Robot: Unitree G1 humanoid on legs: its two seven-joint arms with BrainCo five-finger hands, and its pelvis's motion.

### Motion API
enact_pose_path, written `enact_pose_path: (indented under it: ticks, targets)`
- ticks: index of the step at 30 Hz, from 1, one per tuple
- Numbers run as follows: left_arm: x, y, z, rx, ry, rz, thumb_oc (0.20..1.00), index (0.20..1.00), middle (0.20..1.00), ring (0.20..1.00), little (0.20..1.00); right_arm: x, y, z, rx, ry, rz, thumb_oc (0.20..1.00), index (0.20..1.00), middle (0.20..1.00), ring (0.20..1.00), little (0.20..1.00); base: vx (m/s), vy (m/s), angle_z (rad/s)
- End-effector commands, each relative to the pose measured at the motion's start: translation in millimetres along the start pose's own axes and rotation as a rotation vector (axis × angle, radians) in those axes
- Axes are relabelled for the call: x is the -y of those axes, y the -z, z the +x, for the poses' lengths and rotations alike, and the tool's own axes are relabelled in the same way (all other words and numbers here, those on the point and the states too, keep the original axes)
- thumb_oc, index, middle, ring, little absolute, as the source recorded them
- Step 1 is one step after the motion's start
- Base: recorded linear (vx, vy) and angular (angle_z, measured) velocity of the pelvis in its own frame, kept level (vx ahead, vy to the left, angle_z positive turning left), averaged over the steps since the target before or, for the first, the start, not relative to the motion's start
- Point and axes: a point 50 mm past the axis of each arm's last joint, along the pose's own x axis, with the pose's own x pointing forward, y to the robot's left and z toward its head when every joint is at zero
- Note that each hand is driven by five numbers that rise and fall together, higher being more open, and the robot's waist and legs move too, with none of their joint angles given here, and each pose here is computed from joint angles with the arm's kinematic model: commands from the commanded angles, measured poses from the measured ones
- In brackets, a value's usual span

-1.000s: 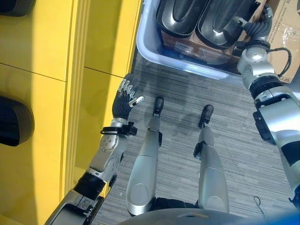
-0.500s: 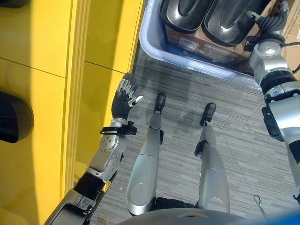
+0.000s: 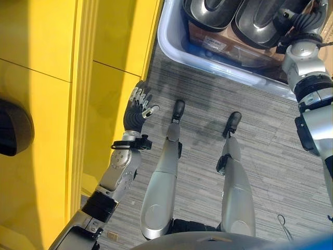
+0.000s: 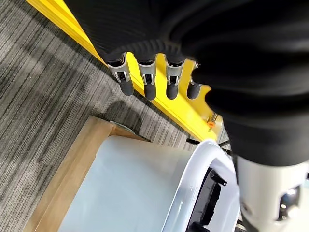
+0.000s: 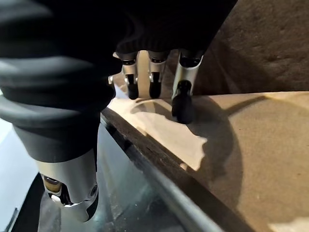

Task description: Move parts from the plastic box to the shelf.

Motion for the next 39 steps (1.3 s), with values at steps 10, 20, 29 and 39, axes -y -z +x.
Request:
enact_pose_path:
  ticks: [10, 20, 29, 39]
  targets:
    - [12, -24, -6, 0.115, 0.097, 0.009, 1.0, 1.0, 1.0, 1.0, 1.0, -4, 24, -4, -0.038, -0.121, -0.215, 0.2, 0.2, 0.2, 0.2, 0.2, 0.0, 0.009, 0.05]
    - [13, -21, -6, 0.1, 0.1, -0.004, 1.0, 1.0, 1.0, 1.0, 1.0, 2, 38, -6, -0.091, -0.109, -0.218, 0.2, 0.2, 0.2, 0.2, 0.2, 0.0, 0.003, 0.0]
    - [15, -17, -4, 0.083, 0.116, -0.009, 1.0, 1.0, 1.0, 1.0, 1.0, 9, 55, -9, -0.125, -0.099, -0.158, 0.2, 0.2, 0.2, 0.2, 0.2, -0.03, 0.0, -0.03]
    - [2, -17, -1, 0.068, 0.094, 0.016, 1.0, 1.0, 1.0, 1.0, 1.0, -12, 63, -28, -0.059, -0.177, 0.055, 0.2, 0.2, 0.2, 0.2, 0.2, -0.04, -0.025, 0.0]
